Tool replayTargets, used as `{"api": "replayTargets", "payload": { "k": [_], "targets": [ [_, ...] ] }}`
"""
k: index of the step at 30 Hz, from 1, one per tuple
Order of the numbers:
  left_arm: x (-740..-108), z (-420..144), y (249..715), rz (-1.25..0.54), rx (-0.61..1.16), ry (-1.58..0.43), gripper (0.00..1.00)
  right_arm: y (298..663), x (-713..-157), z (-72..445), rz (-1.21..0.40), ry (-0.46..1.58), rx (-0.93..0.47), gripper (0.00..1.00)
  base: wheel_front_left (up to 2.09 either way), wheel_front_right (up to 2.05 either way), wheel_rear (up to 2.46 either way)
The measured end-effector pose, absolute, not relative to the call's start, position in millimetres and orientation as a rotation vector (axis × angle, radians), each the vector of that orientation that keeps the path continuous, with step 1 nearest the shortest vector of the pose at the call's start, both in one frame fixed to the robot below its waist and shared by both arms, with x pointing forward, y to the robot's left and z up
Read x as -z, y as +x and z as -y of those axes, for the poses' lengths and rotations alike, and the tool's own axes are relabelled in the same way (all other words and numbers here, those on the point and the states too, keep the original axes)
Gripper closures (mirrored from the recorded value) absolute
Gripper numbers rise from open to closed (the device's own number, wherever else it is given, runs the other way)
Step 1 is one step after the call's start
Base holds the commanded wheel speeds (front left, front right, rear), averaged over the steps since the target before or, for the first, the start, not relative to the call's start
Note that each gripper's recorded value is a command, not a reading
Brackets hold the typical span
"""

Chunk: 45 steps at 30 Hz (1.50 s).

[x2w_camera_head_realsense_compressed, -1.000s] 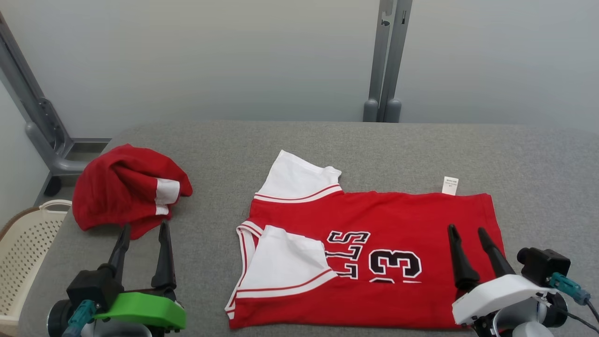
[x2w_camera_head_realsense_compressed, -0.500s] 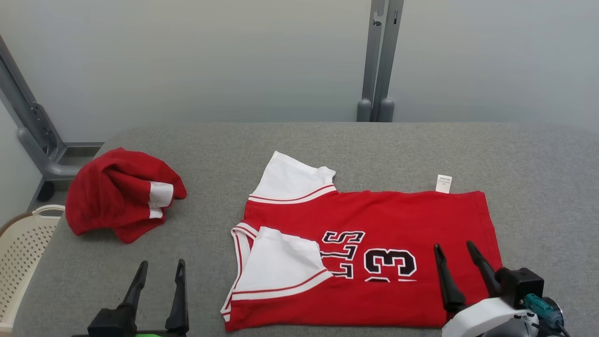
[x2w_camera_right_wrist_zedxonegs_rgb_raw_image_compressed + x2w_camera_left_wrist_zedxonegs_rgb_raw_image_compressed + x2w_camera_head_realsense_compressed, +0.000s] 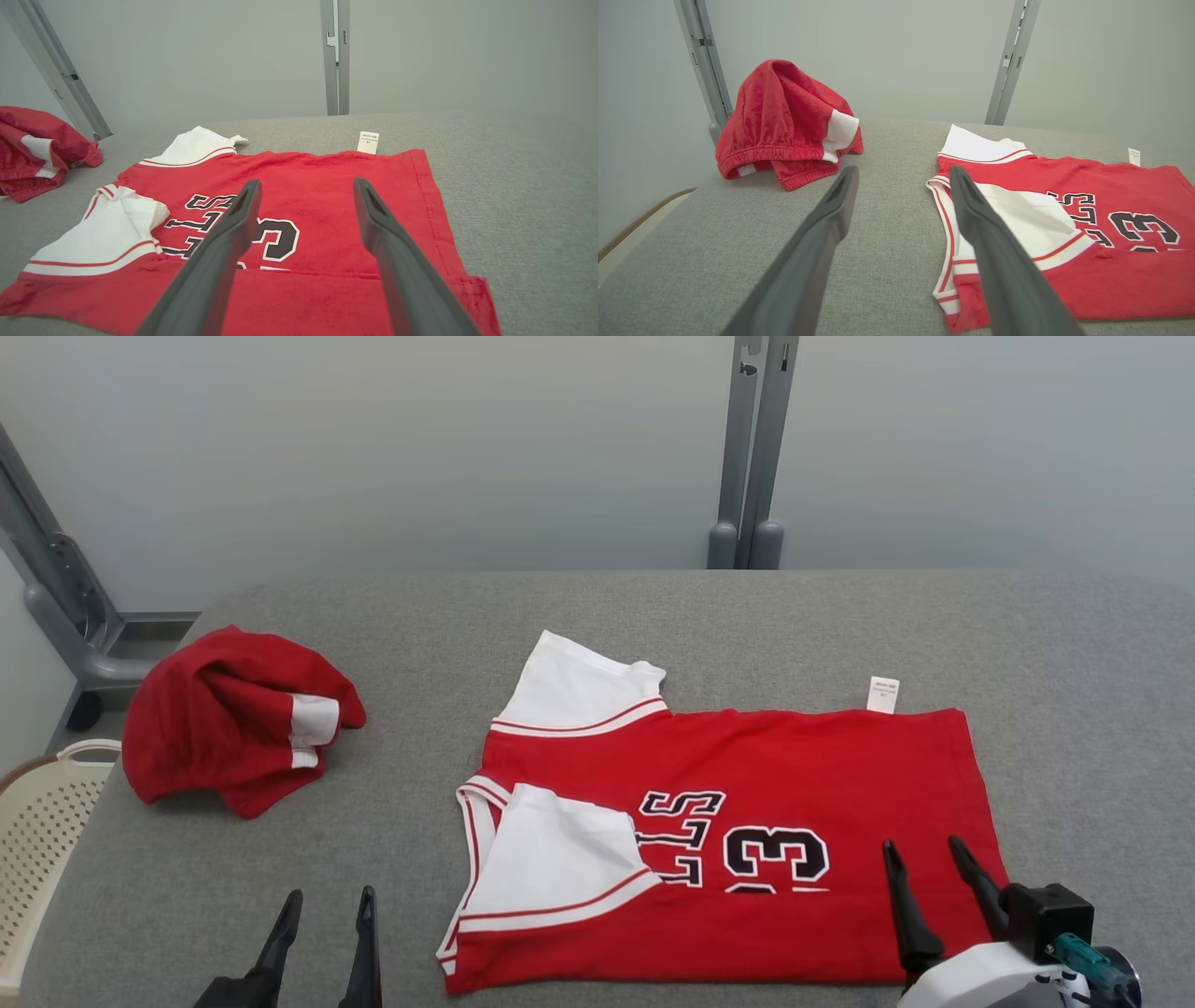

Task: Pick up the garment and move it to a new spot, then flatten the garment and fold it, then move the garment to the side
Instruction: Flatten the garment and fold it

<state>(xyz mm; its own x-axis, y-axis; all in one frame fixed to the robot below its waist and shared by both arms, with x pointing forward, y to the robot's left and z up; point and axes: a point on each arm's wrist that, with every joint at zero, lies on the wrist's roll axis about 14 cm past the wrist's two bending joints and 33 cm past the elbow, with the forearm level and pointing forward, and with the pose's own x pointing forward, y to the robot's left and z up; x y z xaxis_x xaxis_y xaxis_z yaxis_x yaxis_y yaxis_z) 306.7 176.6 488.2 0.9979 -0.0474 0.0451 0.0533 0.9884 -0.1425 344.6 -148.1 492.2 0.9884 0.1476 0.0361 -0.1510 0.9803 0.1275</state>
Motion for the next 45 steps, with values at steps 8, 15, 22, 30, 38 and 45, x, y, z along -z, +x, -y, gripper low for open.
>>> {"api": "replayTargets", "payload": {
  "k": [8, 15, 22, 30, 38, 45],
  "targets": [
    [-485.2, -173.1, 309.0, 0.031, 0.065, -0.145, 0.00, 344.0, -490.5, 153.1, 0.021, 0.131, -0.135, 0.00, 0.00, 0.00, 0.00],
    [-482.7, -173.0, 310.4, 0.023, 0.067, -0.145, 0.00, 344.0, -489.3, 151.6, 0.014, 0.137, -0.138, 0.00, 0.00, 0.00, 0.00],
    [-477.5, -167.6, 314.9, 0.003, 0.082, -0.152, 0.00, 346.9, -487.4, 149.1, -0.003, 0.141, -0.145, 0.00, 0.00, 0.00, 0.00],
    [-492.7, -149.1, 366.5, 0.015, 0.159, -0.136, 0.00, 379.6, -489.9, 139.7, -0.131, 0.091, -0.193, 0.00, 0.00, 0.00, 0.00],
    [-514.4, -119.8, 450.2, -0.036, 0.264, -0.067, 0.00, 435.4, -503.6, 172.4, -0.270, -0.029, -0.167, 0.00, 0.00, 0.00, 0.00],
    [-497.7, -103.9, 513.9, -0.186, 0.314, 0.001, 0.00, 476.6, -493.6, 186.6, -0.430, -0.097, -0.168, 0.00, 0.00, 0.00, 0.00]
  ]
}}
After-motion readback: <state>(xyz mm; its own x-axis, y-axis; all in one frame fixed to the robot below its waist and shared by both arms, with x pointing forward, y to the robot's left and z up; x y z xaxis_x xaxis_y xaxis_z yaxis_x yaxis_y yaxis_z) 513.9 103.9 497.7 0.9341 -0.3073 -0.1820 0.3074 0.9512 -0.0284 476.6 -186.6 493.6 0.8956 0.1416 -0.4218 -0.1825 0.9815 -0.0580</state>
